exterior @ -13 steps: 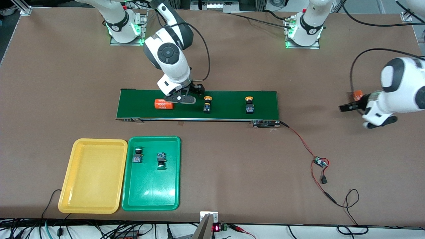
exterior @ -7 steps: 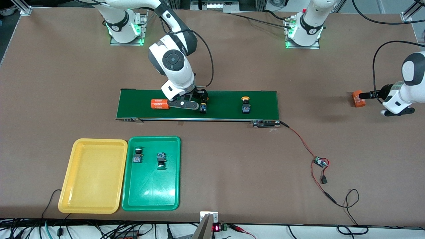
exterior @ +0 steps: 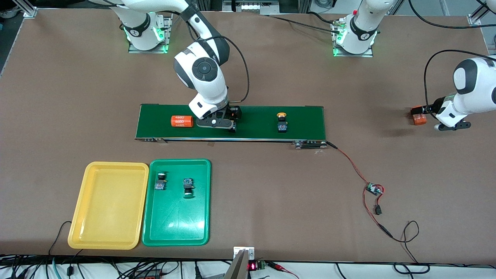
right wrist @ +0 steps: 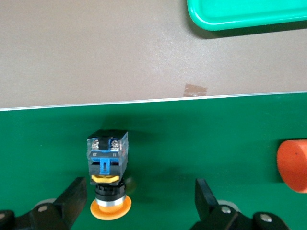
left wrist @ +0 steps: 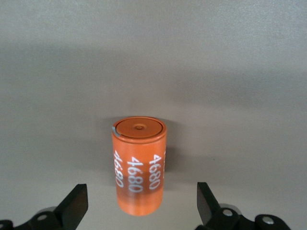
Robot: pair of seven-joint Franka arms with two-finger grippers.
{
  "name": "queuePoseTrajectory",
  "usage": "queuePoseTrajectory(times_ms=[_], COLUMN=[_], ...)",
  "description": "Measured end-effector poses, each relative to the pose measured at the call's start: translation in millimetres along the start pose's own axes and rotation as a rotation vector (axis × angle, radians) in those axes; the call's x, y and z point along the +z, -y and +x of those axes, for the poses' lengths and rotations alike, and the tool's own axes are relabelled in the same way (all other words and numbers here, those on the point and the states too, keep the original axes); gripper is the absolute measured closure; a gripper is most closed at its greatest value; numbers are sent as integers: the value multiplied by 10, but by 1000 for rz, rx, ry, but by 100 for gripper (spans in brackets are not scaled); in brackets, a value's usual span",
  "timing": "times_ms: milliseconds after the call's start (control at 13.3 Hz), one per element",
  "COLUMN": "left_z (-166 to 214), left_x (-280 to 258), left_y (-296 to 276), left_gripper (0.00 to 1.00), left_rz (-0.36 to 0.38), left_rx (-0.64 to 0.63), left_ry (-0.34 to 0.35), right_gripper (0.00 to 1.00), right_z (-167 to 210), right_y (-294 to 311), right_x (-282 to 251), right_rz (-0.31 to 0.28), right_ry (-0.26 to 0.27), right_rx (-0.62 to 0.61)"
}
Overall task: Sort buttons by color to trays
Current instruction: 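Grasp an orange cylinder with the left gripper while the right gripper reaches a button, then grasp the yellow-cap button with the right gripper while the left gripper carries the cylinder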
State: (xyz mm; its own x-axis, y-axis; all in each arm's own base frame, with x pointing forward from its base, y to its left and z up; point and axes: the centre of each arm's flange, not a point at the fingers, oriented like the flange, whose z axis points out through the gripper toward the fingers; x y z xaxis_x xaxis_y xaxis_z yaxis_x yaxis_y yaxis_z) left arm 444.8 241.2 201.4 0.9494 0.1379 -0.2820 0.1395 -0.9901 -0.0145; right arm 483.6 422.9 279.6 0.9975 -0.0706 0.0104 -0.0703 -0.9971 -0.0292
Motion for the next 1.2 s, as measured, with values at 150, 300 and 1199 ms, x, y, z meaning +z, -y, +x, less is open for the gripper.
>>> queuePoseTrajectory(times_ms=[150,300,1199], left_z=[-1,-3,43], left_x=[58,107,191], left_y=[29,55,26], left_gripper=[0,0,50], left_rz=[4,21,17], left_rx=[7,25,146], left_ry=[3,0,-13], right_gripper=[0,0,67], right_z=[-1,-1,205], right_y=[-1,-8,-63], right_x=[10,53,185], right_rz=[-1,-6,-37], right_ry=[1,6,-26], right_rx=[0,0,-62])
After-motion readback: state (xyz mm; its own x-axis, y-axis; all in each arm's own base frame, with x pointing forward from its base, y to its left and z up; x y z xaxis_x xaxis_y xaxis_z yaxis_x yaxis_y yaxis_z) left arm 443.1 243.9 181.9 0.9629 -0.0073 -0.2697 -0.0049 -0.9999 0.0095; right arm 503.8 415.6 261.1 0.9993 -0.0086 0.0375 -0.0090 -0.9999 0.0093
